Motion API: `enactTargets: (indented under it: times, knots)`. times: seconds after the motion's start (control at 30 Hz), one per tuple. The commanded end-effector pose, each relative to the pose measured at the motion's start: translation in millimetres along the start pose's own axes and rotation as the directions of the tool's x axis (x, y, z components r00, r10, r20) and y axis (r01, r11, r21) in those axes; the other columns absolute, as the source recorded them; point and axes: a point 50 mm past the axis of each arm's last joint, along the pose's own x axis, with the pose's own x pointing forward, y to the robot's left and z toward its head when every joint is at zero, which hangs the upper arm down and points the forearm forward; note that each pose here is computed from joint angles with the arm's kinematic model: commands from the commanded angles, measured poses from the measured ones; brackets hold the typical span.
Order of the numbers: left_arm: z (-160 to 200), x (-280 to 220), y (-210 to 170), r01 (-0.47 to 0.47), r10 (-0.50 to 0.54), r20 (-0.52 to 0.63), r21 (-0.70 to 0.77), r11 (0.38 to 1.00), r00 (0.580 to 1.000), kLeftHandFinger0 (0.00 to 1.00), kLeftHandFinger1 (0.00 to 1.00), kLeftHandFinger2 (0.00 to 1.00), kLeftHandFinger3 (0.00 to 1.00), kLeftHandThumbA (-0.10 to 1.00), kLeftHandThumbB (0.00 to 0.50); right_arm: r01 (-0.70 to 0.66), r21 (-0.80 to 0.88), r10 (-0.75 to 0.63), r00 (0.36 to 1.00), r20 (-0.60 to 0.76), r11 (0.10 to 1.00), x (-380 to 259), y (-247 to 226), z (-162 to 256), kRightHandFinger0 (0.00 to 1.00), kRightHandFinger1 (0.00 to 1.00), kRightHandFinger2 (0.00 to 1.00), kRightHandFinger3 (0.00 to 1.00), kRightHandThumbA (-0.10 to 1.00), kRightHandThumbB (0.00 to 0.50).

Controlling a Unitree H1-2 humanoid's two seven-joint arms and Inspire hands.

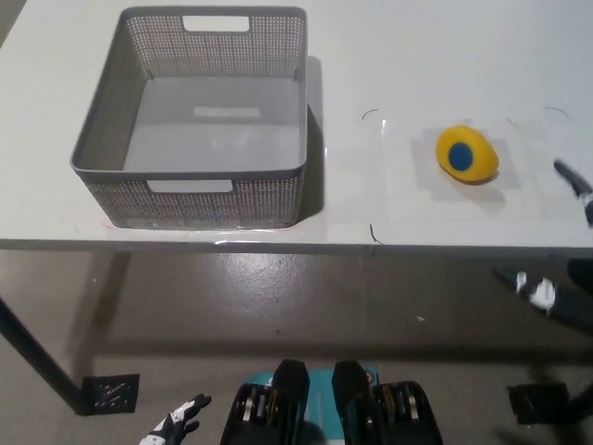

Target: Use the right hand to pick up a yellow duck toy and place it into a container on the left hand side

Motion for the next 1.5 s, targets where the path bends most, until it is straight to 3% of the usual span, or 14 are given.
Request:
enactTargets:
  times: [0.0, 0.3, 0.33, 0.57, 0.93, 1.23, 1.47]
  knots:
    - [10.8, -5.1, 1.6, 0.027, -0.029, 0.065, 0.040, 0.999, 0.997, 1.00, 1.00, 1.00, 1.00, 1.00, 0.298, -0.078, -0.166, 0.055, 0.989, -0.138, 0.983, 57.0, -31.4, -2.4, 1.00, 1.00, 1.00, 1.00, 0.92, 0.487]
    - [9.0, -7.1, -0.2, 0.041, -0.044, 0.074, 0.045, 0.998, 0.996, 1.00, 1.00, 1.00, 1.00, 1.00, 0.272, -0.200, -0.272, 0.130, 0.959, -0.252, 0.941, 139.8, -50.3, -10.4, 1.00, 1.00, 1.00, 1.00, 0.97, 0.500]
    - [8.8, -7.1, 0.0, 0.042, -0.045, 0.074, 0.042, 0.998, 0.996, 1.00, 1.00, 1.00, 1.00, 1.00, 0.270, -0.215, -0.279, 0.141, 0.955, -0.262, 0.936, 149.6, -50.0, -11.0, 1.00, 1.00, 1.00, 1.00, 0.95, 0.473]
    - [5.2, -14.2, -2.3, 0.051, -0.054, 0.064, 0.056, 0.997, 0.996, 1.00, 1.00, 1.00, 1.00, 1.00, 0.267, -0.305, -0.266, 0.208, 0.918, -0.337, 0.914, 182.6, -38.8, -27.1, 1.00, 1.00, 1.00, 1.00, 0.97, 0.500]
    - [6.5, -11.4, -2.2, 0.065, -0.070, 0.061, 0.071, 0.995, 0.996, 1.00, 1.00, 1.00, 1.00, 1.00, 0.256, -0.473, -0.251, 0.313, 0.817, -0.484, 0.845, 233.4, -24.2, -45.8, 1.00, 1.00, 1.00, 1.00, 0.97, 0.500]
    - [9.8, 7.7, 4.6, 0.077, -0.085, 0.081, 0.099, 0.992, 0.993, 1.00, 1.00, 1.00, 1.00, 1.00, 0.255, -0.504, -0.252, 0.321, 0.789, -0.524, 0.826, 259.3, -24.4, -41.0, 1.00, 1.00, 1.00, 1.00, 0.91, 0.500]
    - [10.4, 7.0, 4.5, 0.103, -0.111, 0.063, 0.127, 0.987, 0.992, 1.00, 1.00, 1.00, 1.00, 1.00, 0.256, -0.516, -0.277, 0.322, 0.788, -0.525, 0.811, 268.5, -33.7, -27.5, 1.00, 1.00, 1.00, 1.00, 0.96, 0.500]
